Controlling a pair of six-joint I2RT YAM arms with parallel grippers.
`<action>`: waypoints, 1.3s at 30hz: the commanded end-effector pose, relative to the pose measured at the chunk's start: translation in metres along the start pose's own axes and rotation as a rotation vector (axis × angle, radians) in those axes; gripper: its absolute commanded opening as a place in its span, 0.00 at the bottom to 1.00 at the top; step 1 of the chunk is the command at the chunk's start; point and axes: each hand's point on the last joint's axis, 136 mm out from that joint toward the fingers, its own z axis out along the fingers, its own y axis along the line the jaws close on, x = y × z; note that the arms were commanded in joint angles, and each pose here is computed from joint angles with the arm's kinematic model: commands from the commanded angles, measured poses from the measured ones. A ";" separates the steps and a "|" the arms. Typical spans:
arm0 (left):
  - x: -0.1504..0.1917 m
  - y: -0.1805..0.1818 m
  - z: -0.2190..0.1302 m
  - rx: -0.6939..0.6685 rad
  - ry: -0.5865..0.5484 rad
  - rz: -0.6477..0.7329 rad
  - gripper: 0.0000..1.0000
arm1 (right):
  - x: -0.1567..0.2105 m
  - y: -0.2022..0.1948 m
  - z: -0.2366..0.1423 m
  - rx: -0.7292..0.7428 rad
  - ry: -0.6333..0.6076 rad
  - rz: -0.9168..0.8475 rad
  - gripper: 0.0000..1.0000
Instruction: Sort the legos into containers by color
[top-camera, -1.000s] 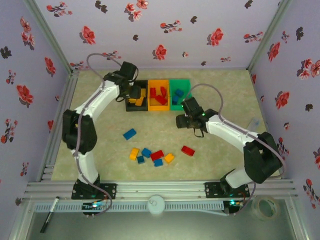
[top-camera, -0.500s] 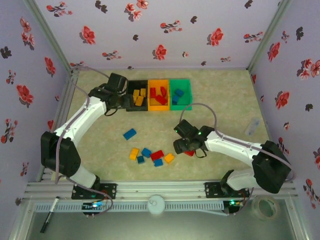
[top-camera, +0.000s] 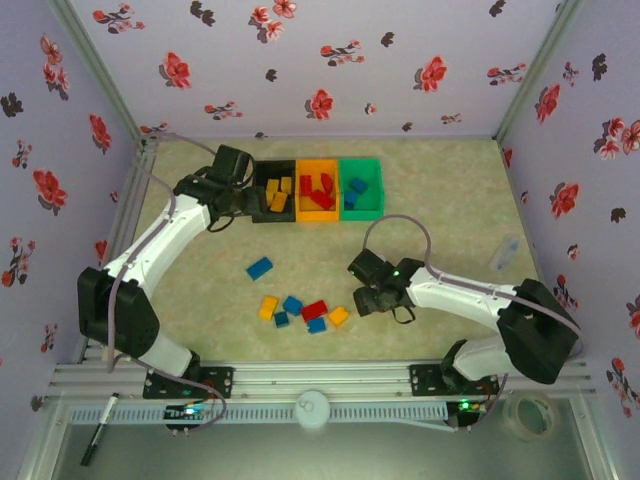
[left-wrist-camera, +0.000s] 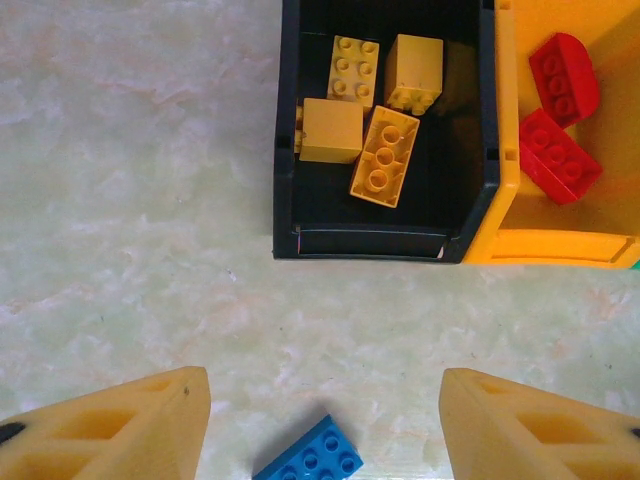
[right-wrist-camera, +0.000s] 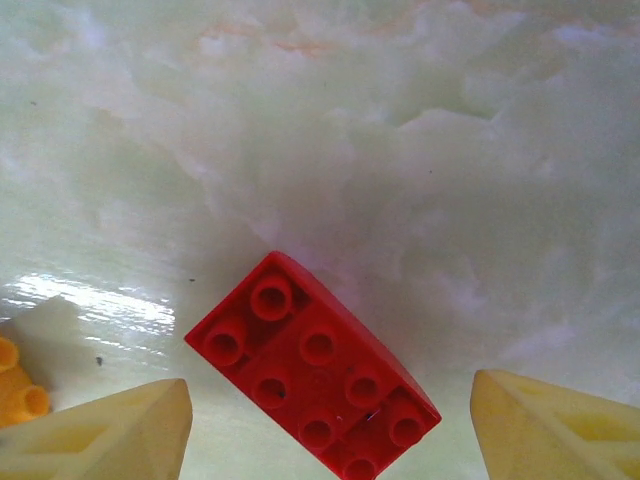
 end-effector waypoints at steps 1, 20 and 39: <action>0.000 -0.004 -0.009 0.018 -0.008 -0.008 0.62 | 0.001 -0.003 0.008 0.032 0.003 0.019 0.73; 0.003 -0.001 -0.011 0.013 -0.002 -0.004 0.59 | 0.001 -0.001 0.015 0.026 0.001 0.023 0.32; 0.019 -0.003 -0.001 0.013 0.022 0.000 0.59 | -0.238 0.033 -0.060 -0.194 -0.477 0.087 0.23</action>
